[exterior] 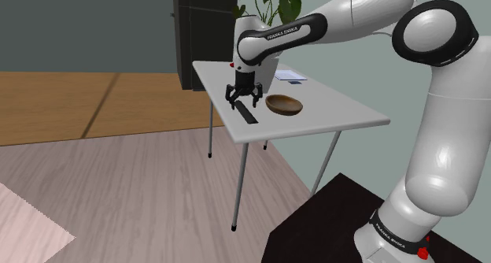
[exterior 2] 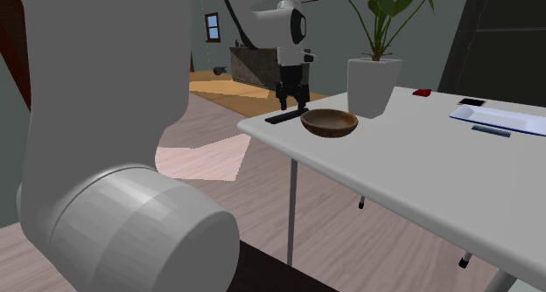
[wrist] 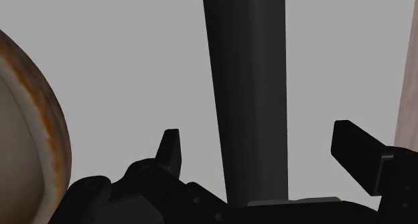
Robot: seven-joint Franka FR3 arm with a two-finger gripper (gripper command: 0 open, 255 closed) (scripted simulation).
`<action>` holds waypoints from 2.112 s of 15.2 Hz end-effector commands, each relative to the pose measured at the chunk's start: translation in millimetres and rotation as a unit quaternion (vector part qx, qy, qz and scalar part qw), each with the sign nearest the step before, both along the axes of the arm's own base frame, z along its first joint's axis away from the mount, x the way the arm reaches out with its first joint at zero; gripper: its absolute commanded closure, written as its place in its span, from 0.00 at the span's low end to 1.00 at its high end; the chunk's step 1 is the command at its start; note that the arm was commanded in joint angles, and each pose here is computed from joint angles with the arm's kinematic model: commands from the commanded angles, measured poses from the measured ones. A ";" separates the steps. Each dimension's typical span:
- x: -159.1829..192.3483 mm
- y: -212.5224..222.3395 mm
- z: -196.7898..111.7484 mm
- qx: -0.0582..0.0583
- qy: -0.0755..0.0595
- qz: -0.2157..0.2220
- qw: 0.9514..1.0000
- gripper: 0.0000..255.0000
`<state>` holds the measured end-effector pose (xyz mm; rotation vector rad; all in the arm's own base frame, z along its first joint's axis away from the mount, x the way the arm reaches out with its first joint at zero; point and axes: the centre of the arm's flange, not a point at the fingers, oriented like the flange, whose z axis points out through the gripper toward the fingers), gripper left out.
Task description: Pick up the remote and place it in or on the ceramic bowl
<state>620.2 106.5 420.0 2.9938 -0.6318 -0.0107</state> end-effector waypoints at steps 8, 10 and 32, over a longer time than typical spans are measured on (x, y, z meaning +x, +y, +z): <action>0.1 0.3 -3.7 0.000 0.000 0.000 1.000 1.00; 0.1 0.3 -3.7 0.000 0.000 0.000 1.000 1.00; 0.1 0.3 75.5 0.000 0.000 0.000 1.000 1.00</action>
